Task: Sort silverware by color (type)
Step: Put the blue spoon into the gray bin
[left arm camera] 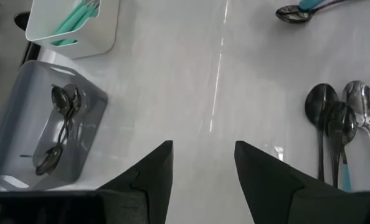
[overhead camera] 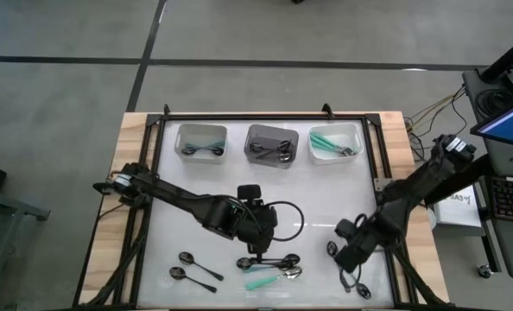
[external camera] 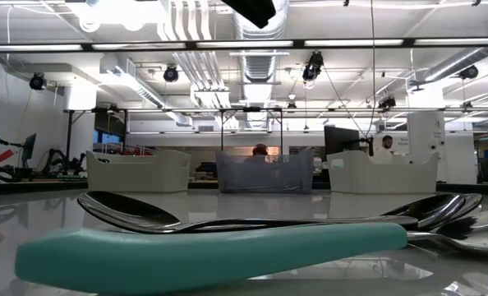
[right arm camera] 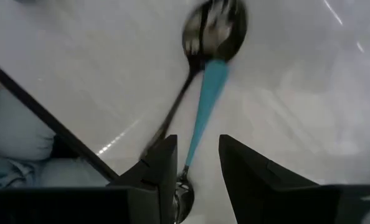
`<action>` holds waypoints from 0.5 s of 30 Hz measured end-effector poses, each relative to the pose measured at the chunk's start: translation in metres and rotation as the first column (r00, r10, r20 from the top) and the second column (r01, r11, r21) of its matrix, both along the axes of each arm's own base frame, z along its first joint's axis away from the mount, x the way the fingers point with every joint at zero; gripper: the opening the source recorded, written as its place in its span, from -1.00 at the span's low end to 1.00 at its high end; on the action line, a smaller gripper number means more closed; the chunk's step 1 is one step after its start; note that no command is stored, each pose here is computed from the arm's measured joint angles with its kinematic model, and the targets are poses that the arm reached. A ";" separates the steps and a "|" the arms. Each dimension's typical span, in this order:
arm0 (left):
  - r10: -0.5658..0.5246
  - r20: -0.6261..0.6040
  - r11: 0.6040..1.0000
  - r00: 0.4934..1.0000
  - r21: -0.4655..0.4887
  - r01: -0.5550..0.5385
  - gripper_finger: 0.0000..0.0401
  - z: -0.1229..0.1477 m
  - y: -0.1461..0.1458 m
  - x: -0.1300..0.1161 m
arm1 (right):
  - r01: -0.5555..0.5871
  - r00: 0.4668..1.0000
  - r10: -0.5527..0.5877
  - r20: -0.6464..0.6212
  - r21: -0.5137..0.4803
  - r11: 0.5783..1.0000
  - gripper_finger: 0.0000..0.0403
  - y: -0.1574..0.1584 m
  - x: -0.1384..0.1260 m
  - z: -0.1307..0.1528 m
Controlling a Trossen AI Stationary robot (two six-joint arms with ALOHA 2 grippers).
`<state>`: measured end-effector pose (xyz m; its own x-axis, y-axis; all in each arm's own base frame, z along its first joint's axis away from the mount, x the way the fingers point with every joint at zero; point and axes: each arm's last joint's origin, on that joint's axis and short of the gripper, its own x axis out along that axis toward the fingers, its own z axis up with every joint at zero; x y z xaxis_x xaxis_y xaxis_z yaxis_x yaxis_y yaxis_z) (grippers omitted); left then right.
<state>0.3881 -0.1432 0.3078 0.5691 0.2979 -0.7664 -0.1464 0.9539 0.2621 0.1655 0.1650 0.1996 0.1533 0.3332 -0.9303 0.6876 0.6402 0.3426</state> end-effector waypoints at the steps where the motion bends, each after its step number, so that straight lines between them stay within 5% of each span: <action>1: -0.004 -0.004 1.000 1.000 0.003 0.004 -0.23 0.000 0.000 0.000 | -0.001 1.000 0.001 -0.020 0.006 1.000 -0.45 0.005 0.000 -0.004; 15: -0.039 -0.024 0.999 0.999 0.031 0.040 -0.23 0.000 -0.001 -0.001 | -0.016 0.987 0.006 -0.163 -0.059 0.998 -0.45 0.052 0.012 -0.037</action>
